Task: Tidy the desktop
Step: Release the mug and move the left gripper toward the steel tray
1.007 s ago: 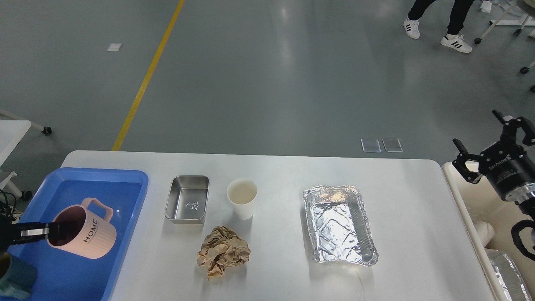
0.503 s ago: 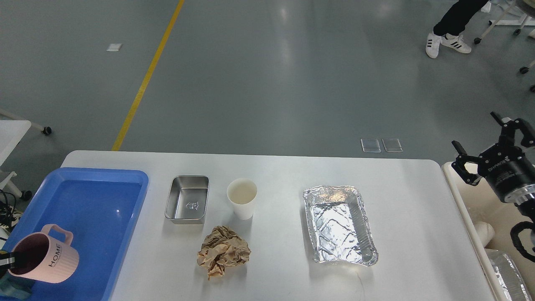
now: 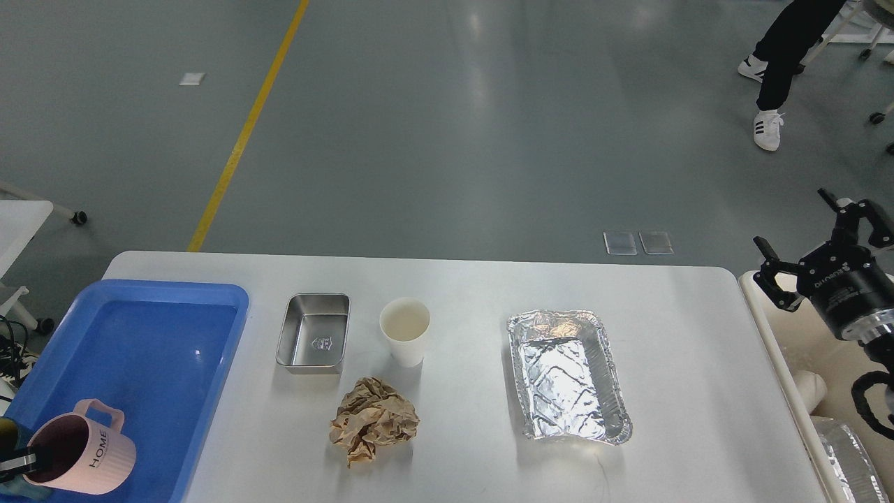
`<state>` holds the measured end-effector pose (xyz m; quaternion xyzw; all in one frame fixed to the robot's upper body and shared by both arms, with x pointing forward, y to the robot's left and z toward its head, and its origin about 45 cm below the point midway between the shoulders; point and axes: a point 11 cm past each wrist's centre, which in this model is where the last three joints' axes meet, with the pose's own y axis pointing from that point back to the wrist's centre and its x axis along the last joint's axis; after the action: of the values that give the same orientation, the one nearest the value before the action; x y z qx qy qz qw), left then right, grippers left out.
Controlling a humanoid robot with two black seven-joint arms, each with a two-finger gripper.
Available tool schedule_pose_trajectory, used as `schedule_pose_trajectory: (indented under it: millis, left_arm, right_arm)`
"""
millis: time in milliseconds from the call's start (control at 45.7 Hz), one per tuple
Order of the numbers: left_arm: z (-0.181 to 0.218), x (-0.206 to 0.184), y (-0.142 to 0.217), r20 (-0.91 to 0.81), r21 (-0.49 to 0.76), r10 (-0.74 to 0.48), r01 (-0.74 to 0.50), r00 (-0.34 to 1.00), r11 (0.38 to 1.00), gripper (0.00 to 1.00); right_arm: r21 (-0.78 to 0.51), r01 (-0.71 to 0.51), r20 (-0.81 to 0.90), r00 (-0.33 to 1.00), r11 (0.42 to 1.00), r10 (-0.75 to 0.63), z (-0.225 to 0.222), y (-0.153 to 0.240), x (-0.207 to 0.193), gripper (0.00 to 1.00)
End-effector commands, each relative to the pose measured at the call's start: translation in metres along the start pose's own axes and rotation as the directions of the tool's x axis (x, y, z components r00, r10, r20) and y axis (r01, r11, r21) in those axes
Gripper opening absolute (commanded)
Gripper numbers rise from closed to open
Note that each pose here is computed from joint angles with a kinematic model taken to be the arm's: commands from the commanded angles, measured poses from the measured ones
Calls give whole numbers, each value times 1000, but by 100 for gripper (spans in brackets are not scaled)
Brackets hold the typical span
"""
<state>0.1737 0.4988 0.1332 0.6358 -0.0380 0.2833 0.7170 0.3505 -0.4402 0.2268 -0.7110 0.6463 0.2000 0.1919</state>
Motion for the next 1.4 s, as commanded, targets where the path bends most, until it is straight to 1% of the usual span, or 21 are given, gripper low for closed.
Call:
schedule_pose_trajectory:
  millis: [0,22,66,88,109,219,350,438,503,569,657,744,832,985,1182,1379]
  left_arm:
    - [2,-2,-5,-13,-2,7,-7,1000,1000,38]
    - [3,-3,-5,-14,-4,7,-7,1000,1000,45]
    - [4,-2,-6,-14,-6,8,-8,1000,1000,65]
    - [4,-2,-6,-14,-6,10,-10,1000,1000,73]
    - [5,-1,-6,-15,-7,11,-11,1000,1000,76]
    - [5,0,-6,-14,-6,11,-11,1000,1000,81]
    - [7,3,-5,-14,-3,15,-15,1000,1000,92]
    - [13,8,-3,-5,-21,27,-27,1000,999,94]
    - [26,17,-2,4,-68,53,-52,999,996,95]
    - [47,24,3,18,-155,74,-70,997,985,96]
    - [88,36,16,20,-340,121,-107,992,934,96]
    - [110,38,28,51,-424,135,-100,990,900,96]
    - [119,47,39,85,-443,172,-117,982,889,97]
    - [131,67,57,107,-472,276,-195,955,860,97]
    - [141,98,80,102,-511,379,-279,920,813,97]
    - [140,108,90,129,-502,397,-285,909,816,97]
  right_arm:
    - [1,0,0,1000,1000,0,0,0,0,100]
    - [2,0,0,1000,1000,0,0,0,0,100]
    - [1,2,0,1000,1000,-2,0,0,-1,100]
    - [1,2,0,1000,1000,-2,0,0,-1,100]
    - [2,2,0,1000,1000,-2,0,0,-1,100]
    - [1,3,1,1000,1000,-3,0,0,-1,100]
    - [1,6,11,1000,1000,-6,3,-1,-3,100]
    - [1,8,15,1000,1000,-8,4,-2,-4,100]
    - [1,7,14,1000,1000,-7,4,-2,-4,100]
    - [1,7,14,1000,1000,-7,4,-2,-4,100]
    - [2,6,11,1000,1000,-6,3,-1,-3,100]
    - [2,6,5,1000,1000,-6,0,-1,-2,100]
    - [2,4,2,1000,1000,-4,-1,-1,-2,100]
    - [2,6,-1,1000,1000,-6,-1,-1,-2,100]
    - [2,4,-2,1000,1000,-4,-2,-1,-1,100]
    - [1,2,-9,1000,1000,-2,-3,0,0,100]
